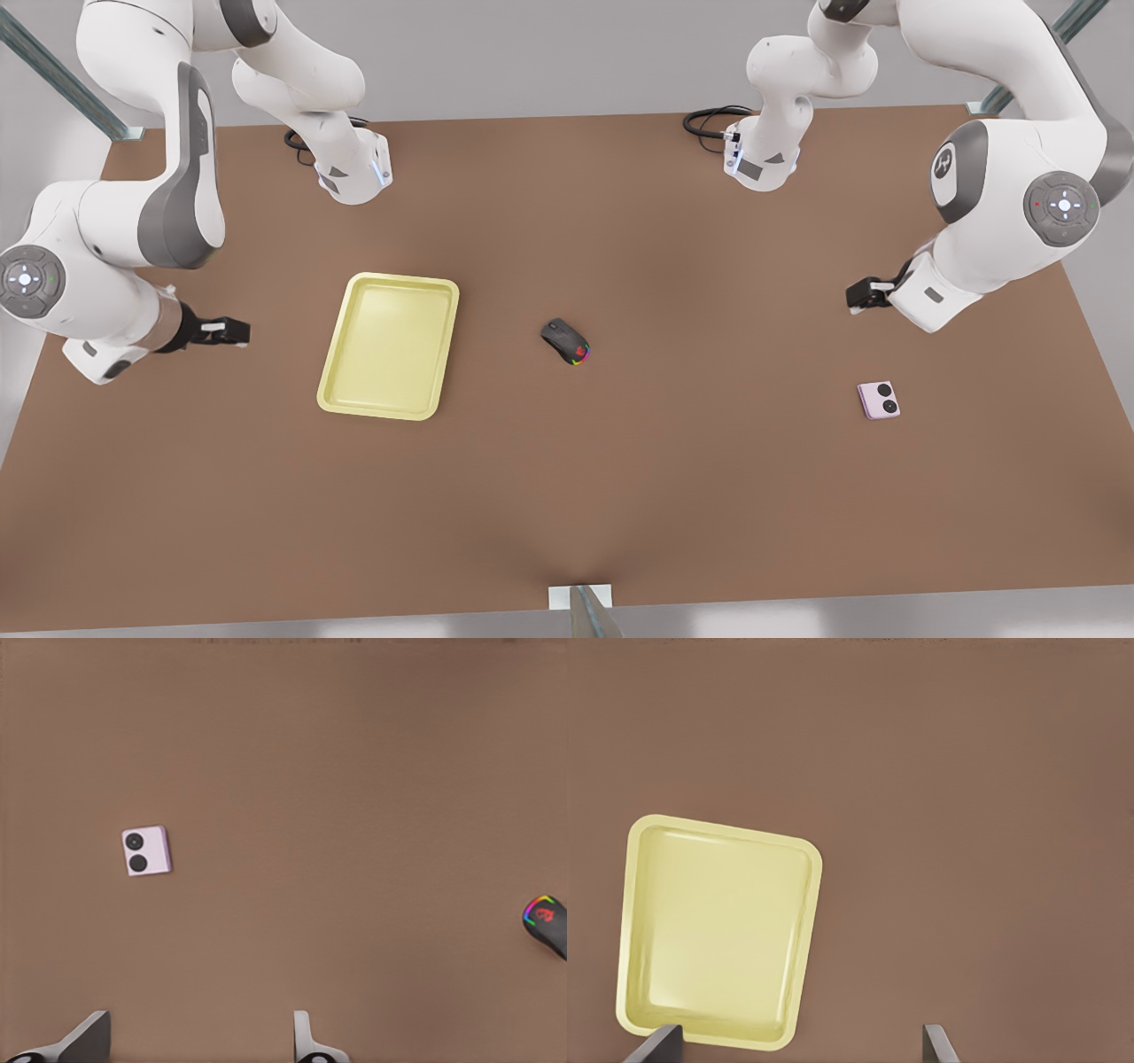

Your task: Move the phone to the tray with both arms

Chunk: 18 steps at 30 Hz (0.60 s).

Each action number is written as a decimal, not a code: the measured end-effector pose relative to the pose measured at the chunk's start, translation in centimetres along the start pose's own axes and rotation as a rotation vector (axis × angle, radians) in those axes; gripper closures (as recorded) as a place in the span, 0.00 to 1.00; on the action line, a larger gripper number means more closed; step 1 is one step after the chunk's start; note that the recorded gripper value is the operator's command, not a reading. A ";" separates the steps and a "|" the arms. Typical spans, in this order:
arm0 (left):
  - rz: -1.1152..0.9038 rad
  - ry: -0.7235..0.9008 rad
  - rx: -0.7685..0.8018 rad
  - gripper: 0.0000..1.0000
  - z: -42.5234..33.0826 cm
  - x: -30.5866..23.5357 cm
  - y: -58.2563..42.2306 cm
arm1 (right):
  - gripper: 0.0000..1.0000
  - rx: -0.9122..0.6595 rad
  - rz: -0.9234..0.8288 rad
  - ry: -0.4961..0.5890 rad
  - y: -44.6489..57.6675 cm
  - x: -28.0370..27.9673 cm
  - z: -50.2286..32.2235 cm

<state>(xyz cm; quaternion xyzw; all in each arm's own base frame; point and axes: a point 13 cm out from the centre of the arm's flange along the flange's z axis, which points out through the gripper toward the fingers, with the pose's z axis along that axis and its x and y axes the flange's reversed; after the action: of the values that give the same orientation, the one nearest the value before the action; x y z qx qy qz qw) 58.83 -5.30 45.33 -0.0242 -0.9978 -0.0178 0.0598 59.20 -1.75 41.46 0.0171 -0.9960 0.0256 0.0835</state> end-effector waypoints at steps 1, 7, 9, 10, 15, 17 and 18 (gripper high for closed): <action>-0.001 0.000 0.000 0.00 0.1 -0.1 0.0 | 0.00 0.000 -0.001 -0.005 0.0 -0.1 0.0; -0.134 0.184 -0.036 0.00 17.3 -5.8 7.0 | 0.00 -0.002 0.001 -0.020 -0.1 -0.5 -0.1; -0.197 0.182 -0.013 0.00 22.4 -7.1 11.5 | 0.00 -0.002 0.001 -0.022 0.0 -0.6 -0.1; -0.212 0.173 -0.003 0.00 24.2 -7.4 13.0 | 0.00 -0.003 0.001 -0.022 0.0 -0.6 -0.1; -0.217 0.110 0.011 0.00 30.8 -8.6 16.4 | 0.00 -0.003 0.001 -0.024 -0.1 -0.6 -0.1; -0.229 0.095 0.020 0.00 33.2 -8.6 17.9 | 0.00 -0.003 0.001 -0.024 -0.2 -0.6 -0.1; -0.229 0.084 0.022 0.00 33.9 -8.7 18.3 | 0.00 -0.003 0.001 -0.024 -0.2 -0.7 0.0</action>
<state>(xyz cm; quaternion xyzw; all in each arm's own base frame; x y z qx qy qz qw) 64.37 13.87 11.21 0.0914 -0.9907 -0.0148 0.0995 59.86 -1.94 41.40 0.0165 -0.9970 0.0239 0.0718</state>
